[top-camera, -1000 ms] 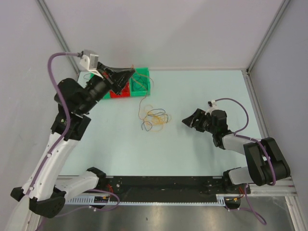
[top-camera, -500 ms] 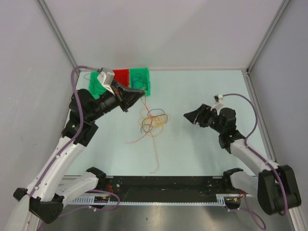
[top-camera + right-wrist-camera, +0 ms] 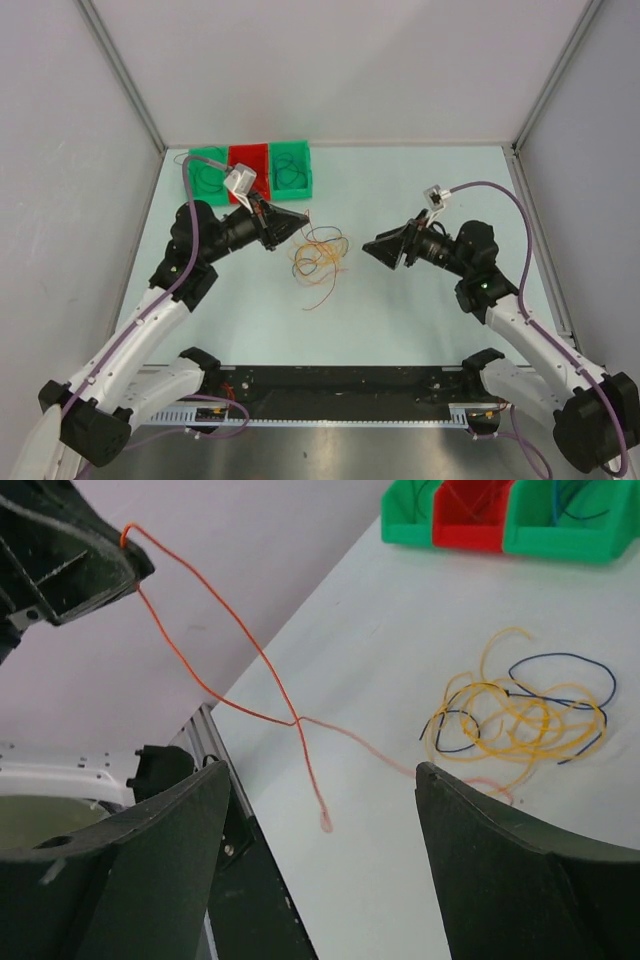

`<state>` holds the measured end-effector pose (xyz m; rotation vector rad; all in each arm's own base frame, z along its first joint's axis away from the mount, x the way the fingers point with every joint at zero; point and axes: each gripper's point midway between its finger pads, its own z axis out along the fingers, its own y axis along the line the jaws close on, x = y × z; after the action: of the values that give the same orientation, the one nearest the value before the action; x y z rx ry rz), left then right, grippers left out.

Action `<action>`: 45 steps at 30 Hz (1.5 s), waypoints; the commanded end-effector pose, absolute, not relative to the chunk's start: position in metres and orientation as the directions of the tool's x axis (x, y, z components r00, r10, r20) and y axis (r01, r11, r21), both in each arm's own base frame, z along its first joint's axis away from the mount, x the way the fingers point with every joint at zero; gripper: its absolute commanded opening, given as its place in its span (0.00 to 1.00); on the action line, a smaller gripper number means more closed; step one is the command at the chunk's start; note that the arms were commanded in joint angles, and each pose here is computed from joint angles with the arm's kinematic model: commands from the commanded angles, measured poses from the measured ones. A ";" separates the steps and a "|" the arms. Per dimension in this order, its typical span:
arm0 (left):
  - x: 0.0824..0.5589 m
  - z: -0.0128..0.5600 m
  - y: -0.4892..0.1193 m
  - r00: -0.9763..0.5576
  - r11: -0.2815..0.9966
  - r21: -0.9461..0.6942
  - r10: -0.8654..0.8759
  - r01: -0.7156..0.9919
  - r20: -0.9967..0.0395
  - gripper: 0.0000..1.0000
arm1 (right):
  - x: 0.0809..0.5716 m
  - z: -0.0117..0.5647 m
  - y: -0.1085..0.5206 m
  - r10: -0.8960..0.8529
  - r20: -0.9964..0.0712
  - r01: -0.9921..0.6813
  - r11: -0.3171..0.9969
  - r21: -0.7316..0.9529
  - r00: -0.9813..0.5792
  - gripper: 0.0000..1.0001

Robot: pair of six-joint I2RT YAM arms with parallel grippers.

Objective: Untangle the cables
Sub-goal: Pick up the cable at the center of the board.

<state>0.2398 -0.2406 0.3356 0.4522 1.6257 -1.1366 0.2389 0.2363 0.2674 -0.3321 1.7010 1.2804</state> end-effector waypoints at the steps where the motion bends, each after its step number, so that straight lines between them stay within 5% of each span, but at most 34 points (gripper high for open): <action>1: 0.238 0.349 -0.246 -0.341 0.434 -0.428 -0.267 0.793 -0.902 0.00 | 0.232 0.297 0.260 0.229 -0.874 -0.790 0.374 0.485 -0.428 0.79; 36: 0.242 0.328 -0.259 -0.418 0.394 -0.468 -0.210 0.791 -0.884 0.00 | 0.242 0.297 0.361 0.051 -0.906 -0.896 0.133 0.424 -0.421 0.81; 42: 0.240 0.328 -0.259 -0.417 0.394 -0.462 -0.199 0.795 -0.887 0.00 | 0.247 0.285 0.366 0.032 -0.902 -0.892 0.135 0.431 -0.431 0.78; 45: 0.241 0.327 -0.259 -0.417 0.397 -0.459 -0.191 0.795 -0.889 0.00 | 0.247 0.284 0.367 0.026 -0.901 -0.893 0.130 0.432 -0.432 0.65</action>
<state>0.2454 -0.2559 0.3110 0.4973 1.6878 -1.2041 0.2464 0.3599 0.2537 -0.8241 1.7073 1.4024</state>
